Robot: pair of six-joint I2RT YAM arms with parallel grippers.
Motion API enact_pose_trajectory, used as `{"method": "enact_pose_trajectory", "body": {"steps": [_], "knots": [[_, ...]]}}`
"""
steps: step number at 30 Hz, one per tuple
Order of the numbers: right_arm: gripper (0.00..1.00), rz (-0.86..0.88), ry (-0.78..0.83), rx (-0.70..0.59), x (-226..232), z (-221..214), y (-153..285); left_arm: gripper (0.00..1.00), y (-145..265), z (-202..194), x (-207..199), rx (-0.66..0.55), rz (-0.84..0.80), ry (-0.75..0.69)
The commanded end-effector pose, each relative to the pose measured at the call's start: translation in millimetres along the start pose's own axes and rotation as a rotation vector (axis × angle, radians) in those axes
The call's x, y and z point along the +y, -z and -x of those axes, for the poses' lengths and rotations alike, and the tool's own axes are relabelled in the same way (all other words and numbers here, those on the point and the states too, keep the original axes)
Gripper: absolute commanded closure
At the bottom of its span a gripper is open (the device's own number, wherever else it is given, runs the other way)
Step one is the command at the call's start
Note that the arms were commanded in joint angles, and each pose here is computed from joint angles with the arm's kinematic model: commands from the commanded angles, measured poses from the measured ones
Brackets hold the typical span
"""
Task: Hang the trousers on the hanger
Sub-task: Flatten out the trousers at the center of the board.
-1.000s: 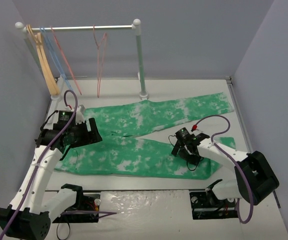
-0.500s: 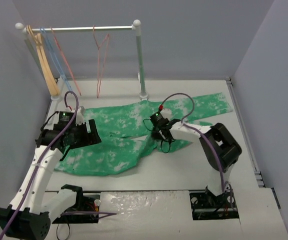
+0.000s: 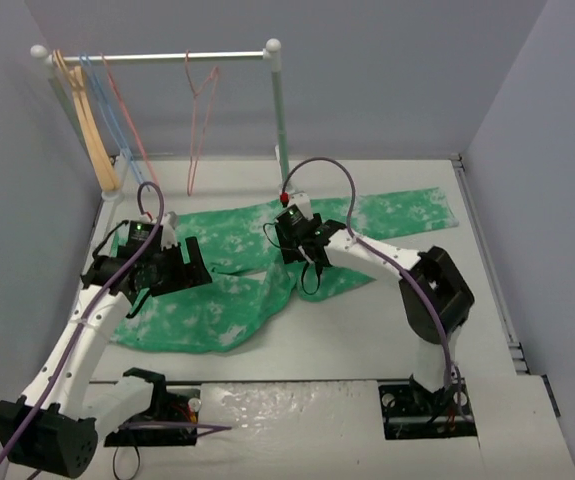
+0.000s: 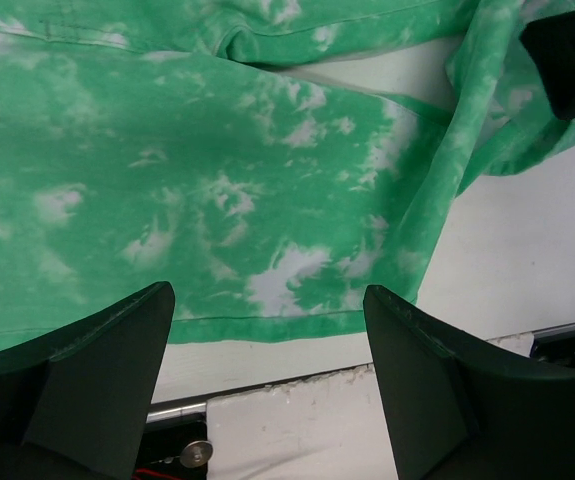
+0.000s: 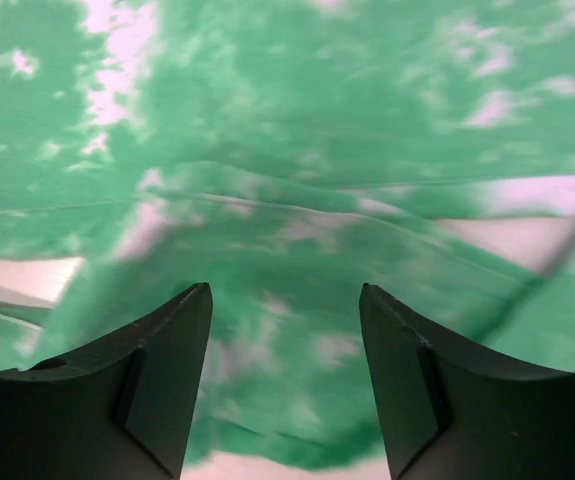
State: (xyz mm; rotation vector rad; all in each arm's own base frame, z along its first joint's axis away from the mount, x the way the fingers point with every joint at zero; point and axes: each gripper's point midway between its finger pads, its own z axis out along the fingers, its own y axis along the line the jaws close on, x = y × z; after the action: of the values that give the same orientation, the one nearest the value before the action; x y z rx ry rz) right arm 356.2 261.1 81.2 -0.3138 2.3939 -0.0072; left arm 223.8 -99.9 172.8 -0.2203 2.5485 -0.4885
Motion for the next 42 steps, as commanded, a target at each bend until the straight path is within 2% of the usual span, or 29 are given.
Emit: {"method": "enact_pose_trajectory", "body": {"steps": [1,5,8,19,26,29,33,36,39,42], "knots": [[0.41,-0.277,-0.168,-0.124,-97.8,36.7,61.4,0.26,-2.6,21.3,-19.3,-0.072,-0.053,0.014],[0.46,-0.380,-0.294,-0.031,-144.5,4.6,47.5,0.27,-2.3,23.8,-22.8,-0.073,-0.060,0.006],[0.50,-0.413,-0.360,0.013,-159.3,-6.9,31.4,0.27,-3.1,23.1,-23.1,-0.067,-0.057,0.001],[0.55,-0.380,-0.471,0.118,-156.2,-22.9,-39.2,0.27,7.2,14.4,-19.5,-0.059,-0.047,-0.017],[0.59,-0.396,-0.476,0.140,-156.1,-35.9,-55.6,0.27,8.8,4.4,-13.2,-0.044,-0.032,-0.017],[0.66,-0.420,-0.478,0.132,-160.7,-35.4,-58.1,0.27,9.6,2.7,-12.3,-0.039,-0.029,-0.019],[0.84,-0.446,-0.483,0.108,-170.7,-29.8,-52.2,0.27,10.4,5.1,-13.1,-0.044,-0.030,-0.026],[0.96,-0.454,-0.501,0.057,-178.3,-17.6,-31.9,0.26,9.5,6.9,-13.7,-0.041,-0.030,-0.037],[0.99,-0.465,-0.560,-0.027,-190.7,-7.2,10.1,0.27,8.4,8.4,-14.3,-0.037,-0.030,-0.046],[1.00,-0.477,-0.654,-0.085,-202.8,-22.4,56.8,0.26,8.6,11.5,-16.3,-0.042,-0.035,-0.052]]}}
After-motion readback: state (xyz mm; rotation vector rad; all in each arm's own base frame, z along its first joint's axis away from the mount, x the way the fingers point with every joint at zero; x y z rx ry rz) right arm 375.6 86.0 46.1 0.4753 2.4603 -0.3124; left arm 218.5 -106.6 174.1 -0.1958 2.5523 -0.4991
